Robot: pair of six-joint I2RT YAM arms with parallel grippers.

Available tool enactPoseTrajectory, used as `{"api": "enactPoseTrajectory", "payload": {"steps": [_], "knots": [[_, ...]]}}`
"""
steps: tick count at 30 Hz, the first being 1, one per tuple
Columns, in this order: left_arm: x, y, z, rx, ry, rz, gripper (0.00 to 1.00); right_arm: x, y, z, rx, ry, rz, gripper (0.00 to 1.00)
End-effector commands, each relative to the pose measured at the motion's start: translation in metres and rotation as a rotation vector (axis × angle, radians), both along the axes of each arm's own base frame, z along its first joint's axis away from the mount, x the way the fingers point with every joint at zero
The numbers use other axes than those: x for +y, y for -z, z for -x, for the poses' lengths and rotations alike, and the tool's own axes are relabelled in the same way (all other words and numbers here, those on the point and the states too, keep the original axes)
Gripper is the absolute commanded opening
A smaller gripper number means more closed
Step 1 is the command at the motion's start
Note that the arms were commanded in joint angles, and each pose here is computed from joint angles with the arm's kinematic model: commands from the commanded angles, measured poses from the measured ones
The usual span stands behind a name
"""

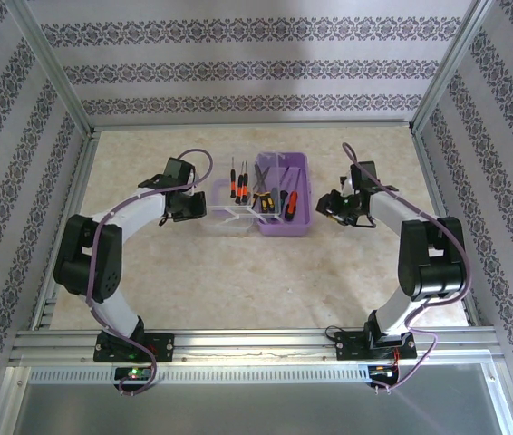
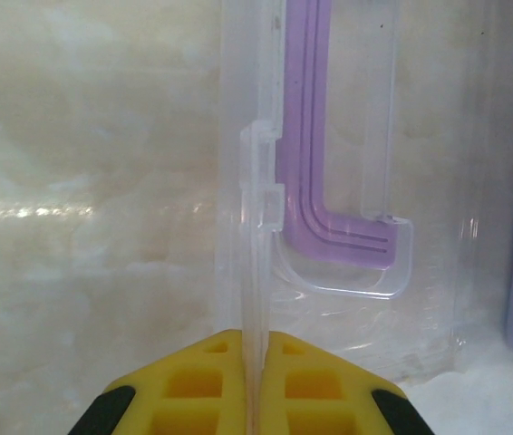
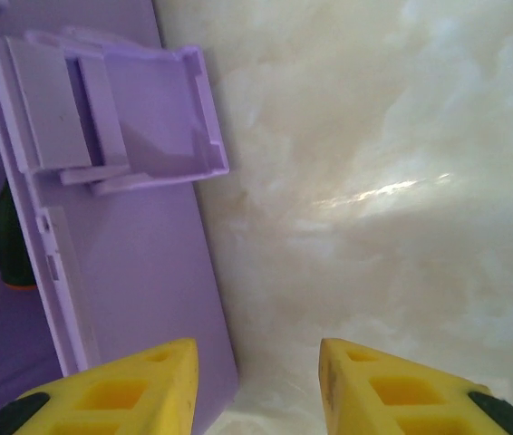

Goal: Pack the tool kit

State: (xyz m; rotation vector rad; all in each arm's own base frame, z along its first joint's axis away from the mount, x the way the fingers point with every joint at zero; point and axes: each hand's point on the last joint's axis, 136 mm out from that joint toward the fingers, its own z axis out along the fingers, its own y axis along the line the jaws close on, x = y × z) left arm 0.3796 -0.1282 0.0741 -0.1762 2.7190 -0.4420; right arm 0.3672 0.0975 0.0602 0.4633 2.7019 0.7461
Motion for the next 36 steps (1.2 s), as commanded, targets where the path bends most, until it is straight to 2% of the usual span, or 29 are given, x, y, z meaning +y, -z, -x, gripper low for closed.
{"api": "enactPoseTrajectory", "payload": {"steps": [1,8,20,28,36], "knots": [[0.020,-0.017,0.012,0.002,-0.008,-0.141,0.00,0.006,0.001,-0.004,0.012,0.003,0.012,0.41],[0.026,-0.054,0.017,-0.030,0.031,-0.252,0.00,0.037,0.011,-0.001,0.032,-0.053,-0.016,0.41],[0.010,-0.103,0.026,-0.051,0.115,-0.327,0.00,0.084,0.001,0.002,0.008,-0.122,-0.098,0.41],[-0.023,-0.130,0.037,-0.064,0.207,-0.318,0.00,0.109,-0.001,0.011,-0.007,-0.143,-0.148,0.40],[-0.057,-0.139,0.041,-0.072,0.247,-0.269,0.00,0.118,0.003,0.014,-0.003,-0.154,-0.161,0.40]]}}
